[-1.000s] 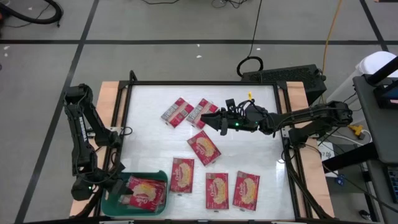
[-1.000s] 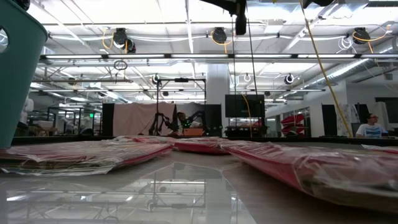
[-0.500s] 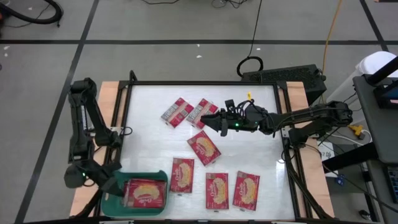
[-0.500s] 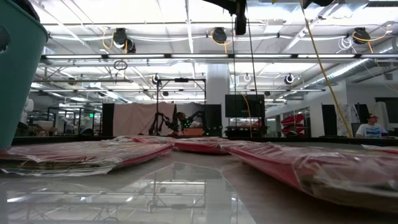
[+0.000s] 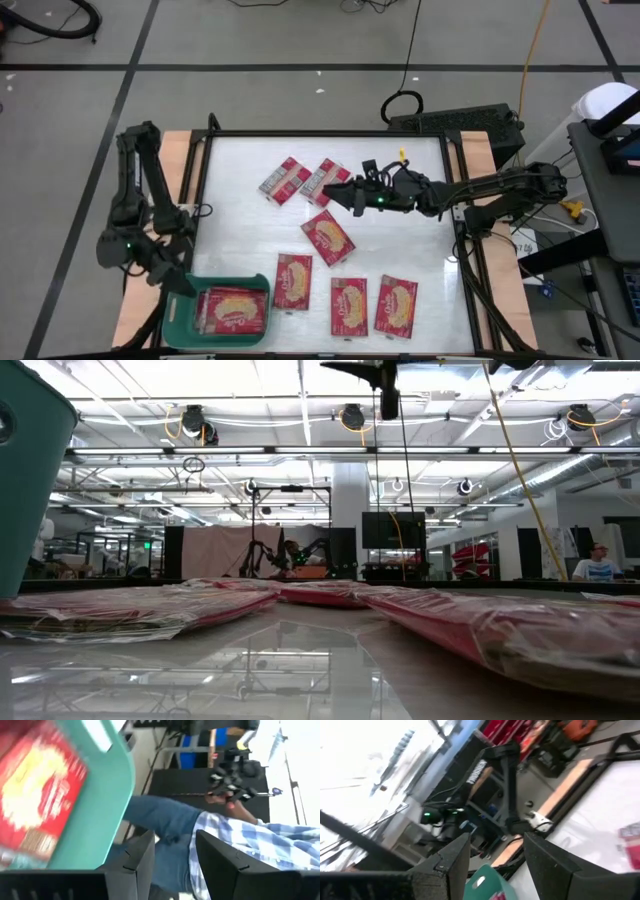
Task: Sort popcorn bags into baskets
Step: Put the red popcorn bag into the green bin
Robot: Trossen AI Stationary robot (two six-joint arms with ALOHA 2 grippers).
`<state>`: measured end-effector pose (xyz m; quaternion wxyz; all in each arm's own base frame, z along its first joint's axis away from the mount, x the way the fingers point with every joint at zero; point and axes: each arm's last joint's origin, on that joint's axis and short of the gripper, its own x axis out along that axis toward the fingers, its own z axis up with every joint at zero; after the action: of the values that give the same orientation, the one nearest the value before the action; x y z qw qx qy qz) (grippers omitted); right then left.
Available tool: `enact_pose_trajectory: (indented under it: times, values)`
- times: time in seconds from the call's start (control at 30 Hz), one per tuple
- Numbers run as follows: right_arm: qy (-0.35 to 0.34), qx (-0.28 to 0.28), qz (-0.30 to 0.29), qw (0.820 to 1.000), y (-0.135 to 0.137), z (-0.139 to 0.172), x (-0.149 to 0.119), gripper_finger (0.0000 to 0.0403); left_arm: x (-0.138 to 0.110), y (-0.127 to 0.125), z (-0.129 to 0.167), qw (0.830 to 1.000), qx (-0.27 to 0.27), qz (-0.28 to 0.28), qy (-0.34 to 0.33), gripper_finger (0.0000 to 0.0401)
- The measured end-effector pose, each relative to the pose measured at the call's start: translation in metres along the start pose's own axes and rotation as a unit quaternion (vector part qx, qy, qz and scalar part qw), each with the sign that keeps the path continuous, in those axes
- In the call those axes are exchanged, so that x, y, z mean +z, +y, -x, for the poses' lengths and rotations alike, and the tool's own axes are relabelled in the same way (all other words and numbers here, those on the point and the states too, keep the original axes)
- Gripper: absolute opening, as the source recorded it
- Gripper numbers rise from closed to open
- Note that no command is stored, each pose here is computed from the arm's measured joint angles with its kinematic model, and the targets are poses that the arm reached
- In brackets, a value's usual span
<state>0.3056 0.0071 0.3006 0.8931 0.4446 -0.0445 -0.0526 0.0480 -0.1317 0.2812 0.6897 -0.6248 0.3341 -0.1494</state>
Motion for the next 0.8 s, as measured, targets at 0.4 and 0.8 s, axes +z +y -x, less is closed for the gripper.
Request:
enact_pose_trajectory:
  times: [0.4,0.8]
  values:
    - [-0.048,-0.085,-0.057,0.994,-0.001,-0.003,0.007,0.0171,0.048,0.007,0.027,0.983,0.059,-0.107,-0.135,0.0147]
    - [0.098,-0.221,-0.023,0.970,-0.029,-0.001,0.093,0.0171,0.076,0.009,0.038,0.949,0.100,-0.156,-0.255,0.0147]
